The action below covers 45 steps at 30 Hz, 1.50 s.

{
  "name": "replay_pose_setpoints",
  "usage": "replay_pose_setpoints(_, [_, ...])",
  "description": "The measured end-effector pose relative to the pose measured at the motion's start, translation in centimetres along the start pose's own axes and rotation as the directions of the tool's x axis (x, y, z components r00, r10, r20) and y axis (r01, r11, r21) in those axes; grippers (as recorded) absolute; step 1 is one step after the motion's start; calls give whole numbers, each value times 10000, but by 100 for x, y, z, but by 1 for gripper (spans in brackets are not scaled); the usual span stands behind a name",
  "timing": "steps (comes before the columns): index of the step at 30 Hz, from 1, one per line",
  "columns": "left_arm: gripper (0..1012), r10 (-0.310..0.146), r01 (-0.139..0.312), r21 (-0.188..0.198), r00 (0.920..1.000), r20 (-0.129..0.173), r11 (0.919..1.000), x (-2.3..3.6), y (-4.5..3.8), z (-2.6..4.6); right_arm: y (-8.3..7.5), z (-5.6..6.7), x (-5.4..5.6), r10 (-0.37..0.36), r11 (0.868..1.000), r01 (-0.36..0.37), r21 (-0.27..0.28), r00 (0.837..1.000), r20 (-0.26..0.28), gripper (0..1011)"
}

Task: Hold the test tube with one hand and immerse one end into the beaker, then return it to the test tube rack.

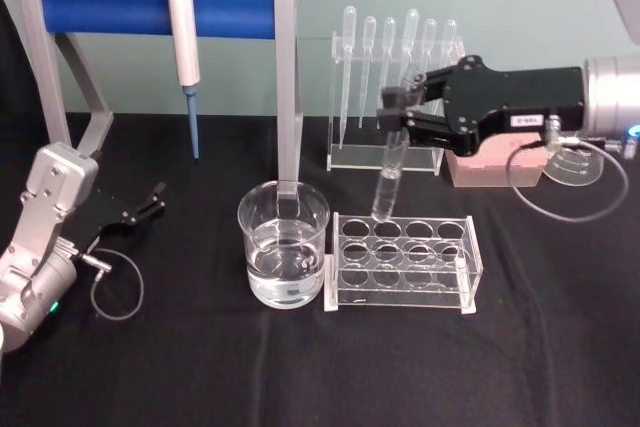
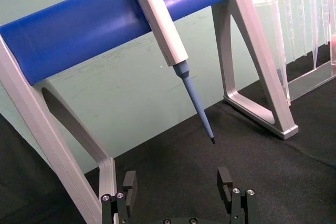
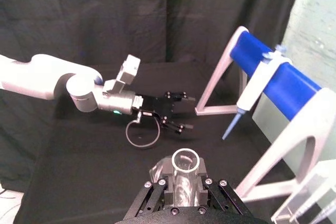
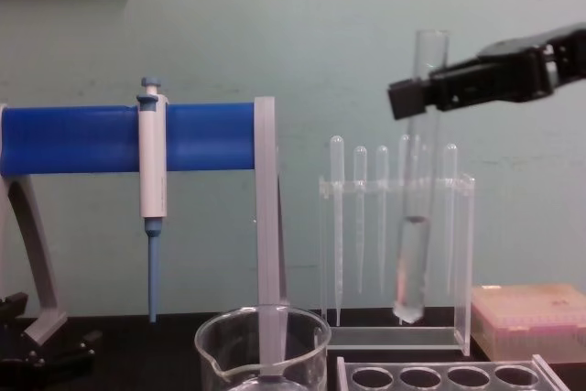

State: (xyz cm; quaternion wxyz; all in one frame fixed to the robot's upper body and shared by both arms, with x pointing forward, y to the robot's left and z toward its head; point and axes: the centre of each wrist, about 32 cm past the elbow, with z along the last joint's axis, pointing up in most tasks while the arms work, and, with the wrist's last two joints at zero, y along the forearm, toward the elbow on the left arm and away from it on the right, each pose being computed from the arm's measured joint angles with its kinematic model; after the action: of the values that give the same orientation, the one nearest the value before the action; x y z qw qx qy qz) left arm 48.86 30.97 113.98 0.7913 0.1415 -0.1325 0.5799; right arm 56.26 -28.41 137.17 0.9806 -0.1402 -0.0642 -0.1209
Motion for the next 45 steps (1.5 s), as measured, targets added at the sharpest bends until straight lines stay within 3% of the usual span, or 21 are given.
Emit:
replay_pose_setpoints(11, [1000, 0, 0, 1, 10000, 0, 10000, 0, 0, 0, 266, 242, 113, 539, 9980, -551, 310, 9979, 368, 241])
replay_pose_setpoints(19, [1000, 0, 0, 0, 10000, 0, 10000, 0, 0, 0, 448, 305, 141, 825, 9957, -844, 390, 9955, 460, 241])
replay_pose_setpoints(27, [1000, 0, 0, 0, 10000, 0, 10000, 0, 0, 0, 617, 201, 162, 1002, 9935, -1019, 514, 9944, 350, 241])
replay_pose_setpoints(33, [1000, 0, 0, 0, 10000, -1, 10000, 0, 0, 0, 754, 54, 179, 1001, 9942, -1017, 350, 9940, 440, 241])
replay_pose_setpoints(45, [1000, 0, 0, 1, 10000, 0, 10000, 0, 0, 0, 982, -349, 164, 883, 9955, -895, 318, 9954, 376, 241])
